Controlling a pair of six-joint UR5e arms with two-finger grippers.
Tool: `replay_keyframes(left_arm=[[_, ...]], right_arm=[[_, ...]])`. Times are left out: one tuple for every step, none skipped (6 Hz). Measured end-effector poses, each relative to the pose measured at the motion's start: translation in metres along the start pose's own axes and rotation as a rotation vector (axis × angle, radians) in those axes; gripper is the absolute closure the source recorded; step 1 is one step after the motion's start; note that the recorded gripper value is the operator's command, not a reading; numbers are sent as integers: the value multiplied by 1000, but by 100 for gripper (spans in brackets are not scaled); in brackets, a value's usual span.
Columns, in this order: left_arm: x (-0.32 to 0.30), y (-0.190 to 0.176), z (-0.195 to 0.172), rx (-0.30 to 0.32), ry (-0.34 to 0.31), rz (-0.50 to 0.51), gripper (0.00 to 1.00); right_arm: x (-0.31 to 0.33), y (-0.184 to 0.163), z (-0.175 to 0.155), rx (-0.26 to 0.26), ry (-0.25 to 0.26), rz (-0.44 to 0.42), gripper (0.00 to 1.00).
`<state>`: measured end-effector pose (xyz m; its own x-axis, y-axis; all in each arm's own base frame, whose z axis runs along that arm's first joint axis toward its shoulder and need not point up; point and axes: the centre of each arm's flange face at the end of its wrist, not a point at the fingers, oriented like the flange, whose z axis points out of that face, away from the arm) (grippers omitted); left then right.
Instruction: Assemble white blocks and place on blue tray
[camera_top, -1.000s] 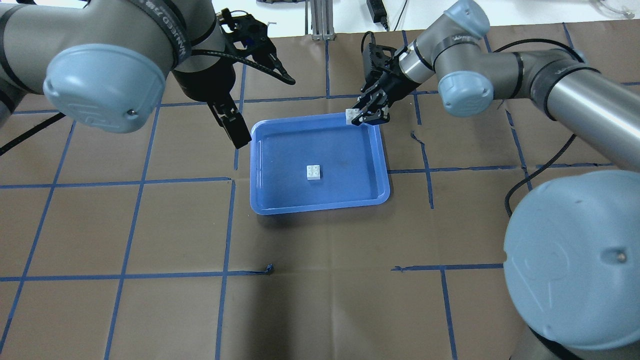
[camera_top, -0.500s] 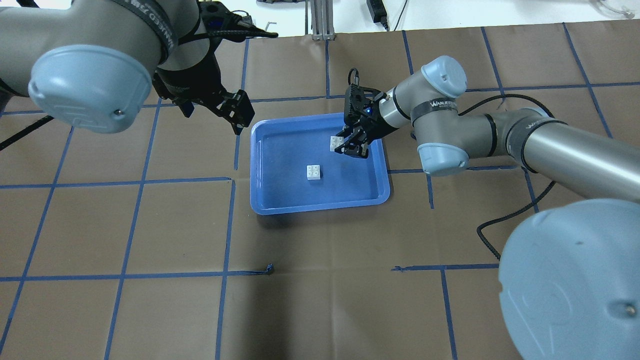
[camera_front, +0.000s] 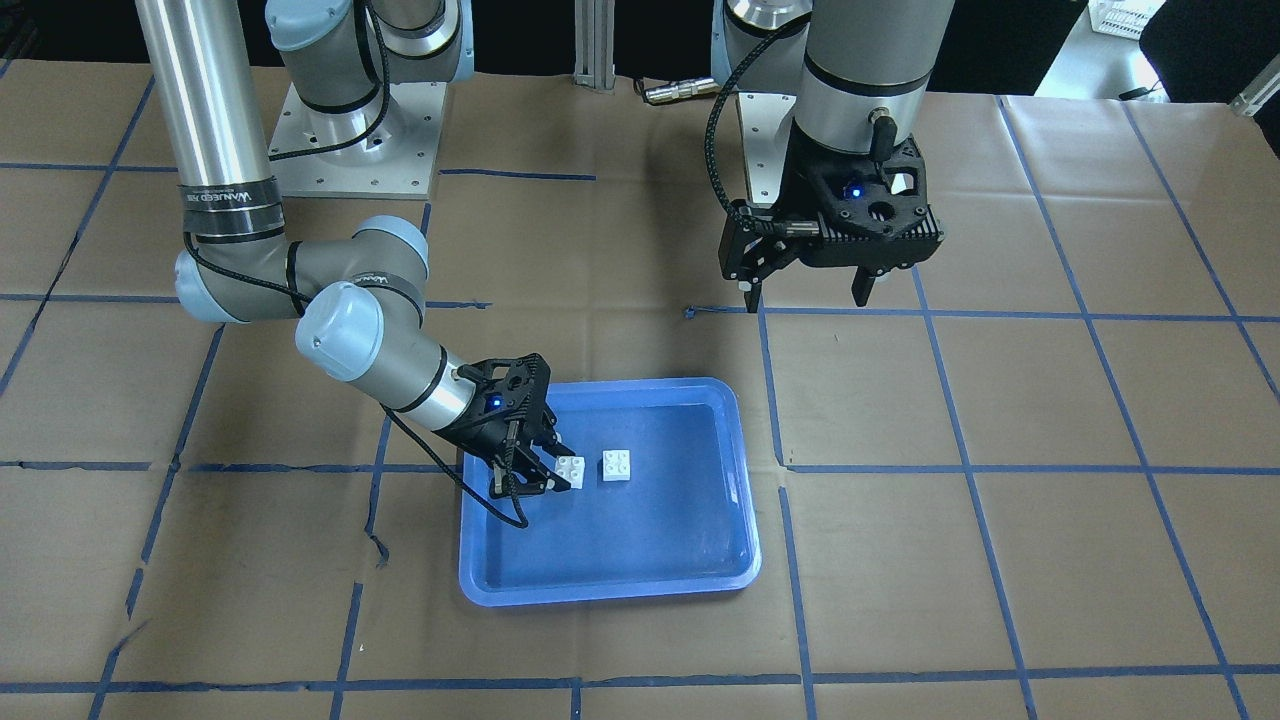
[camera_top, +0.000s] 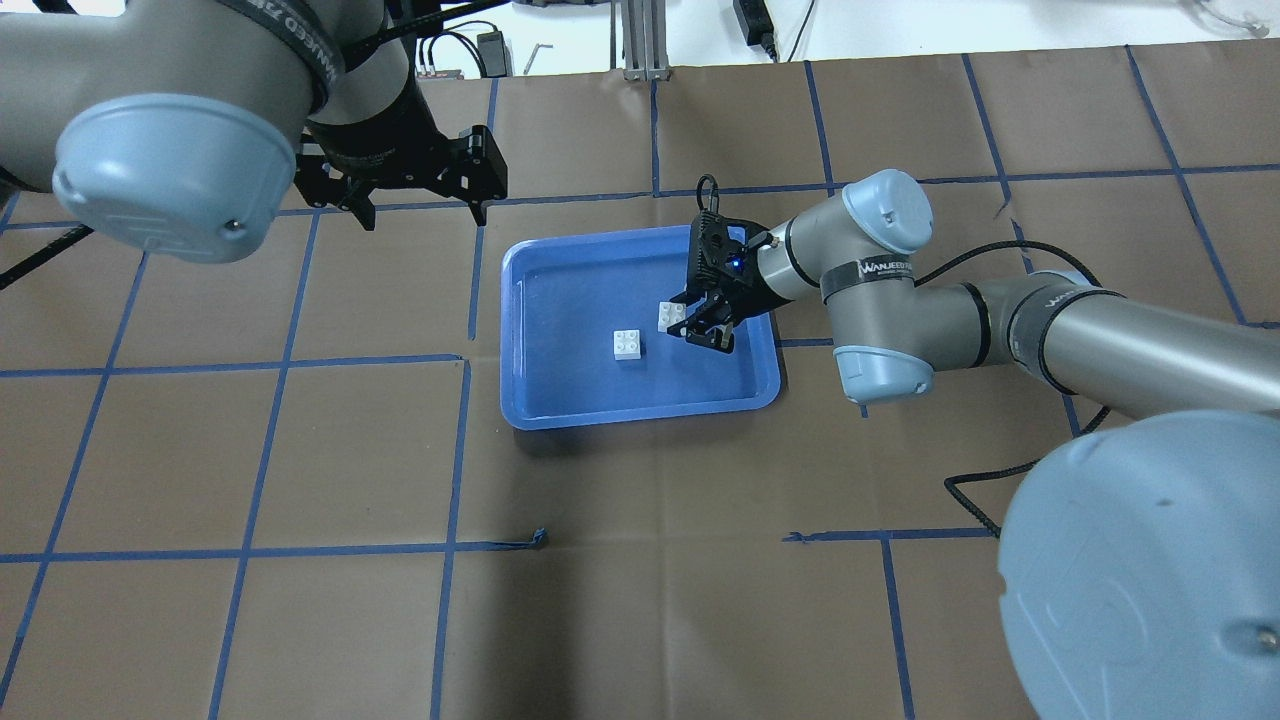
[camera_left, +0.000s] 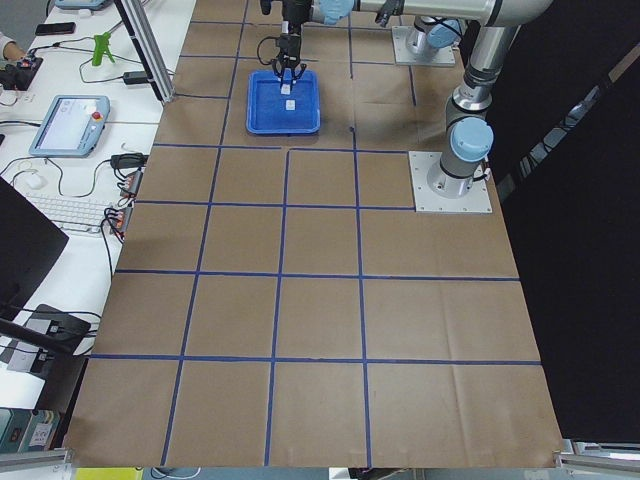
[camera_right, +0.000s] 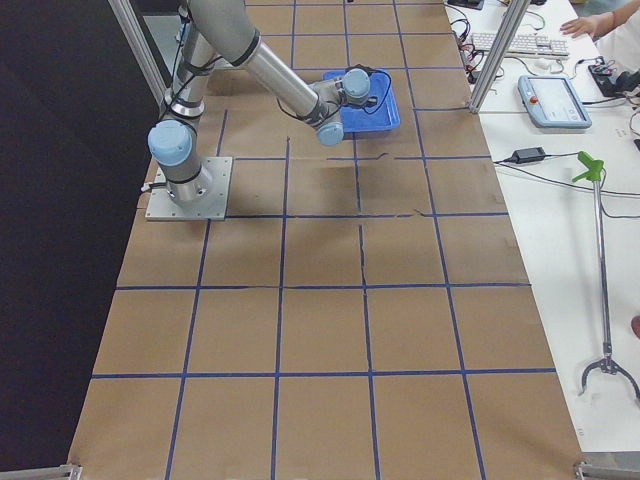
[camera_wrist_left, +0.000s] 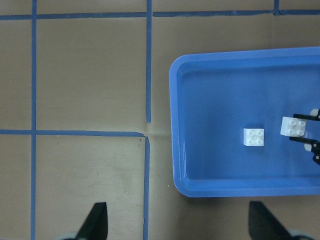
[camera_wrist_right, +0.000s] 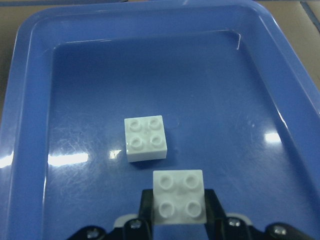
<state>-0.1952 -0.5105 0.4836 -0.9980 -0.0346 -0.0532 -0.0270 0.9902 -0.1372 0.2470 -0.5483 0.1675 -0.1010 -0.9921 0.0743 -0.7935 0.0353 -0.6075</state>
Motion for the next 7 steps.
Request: replay_keyframes(left_arm=[[-13,-4,-2,4,7,33,1],[-29,-6,-3,3,7,37,1],[-39,-8,-2,-5,19,28,1],[-40,-7,0,-15,46,24,1],[-38,-6,1,-23,63,25,1],[-37,-5,1,-27,68,26,1],[-37,-5,1,-29,68,27,1]], right_arm=[[-4,-4,7,2,-10,-10,74],[-7,-8,11,3,-18,-18,74],[-9,-9,14,2,-23,-18,74],[-10,-6,18,0,-30,-14,74],[-11,-3,22,-3,-38,-9,74],[-11,-2,24,-4,-42,-7,74],[-12,-2,25,-4,-45,-7,74]])
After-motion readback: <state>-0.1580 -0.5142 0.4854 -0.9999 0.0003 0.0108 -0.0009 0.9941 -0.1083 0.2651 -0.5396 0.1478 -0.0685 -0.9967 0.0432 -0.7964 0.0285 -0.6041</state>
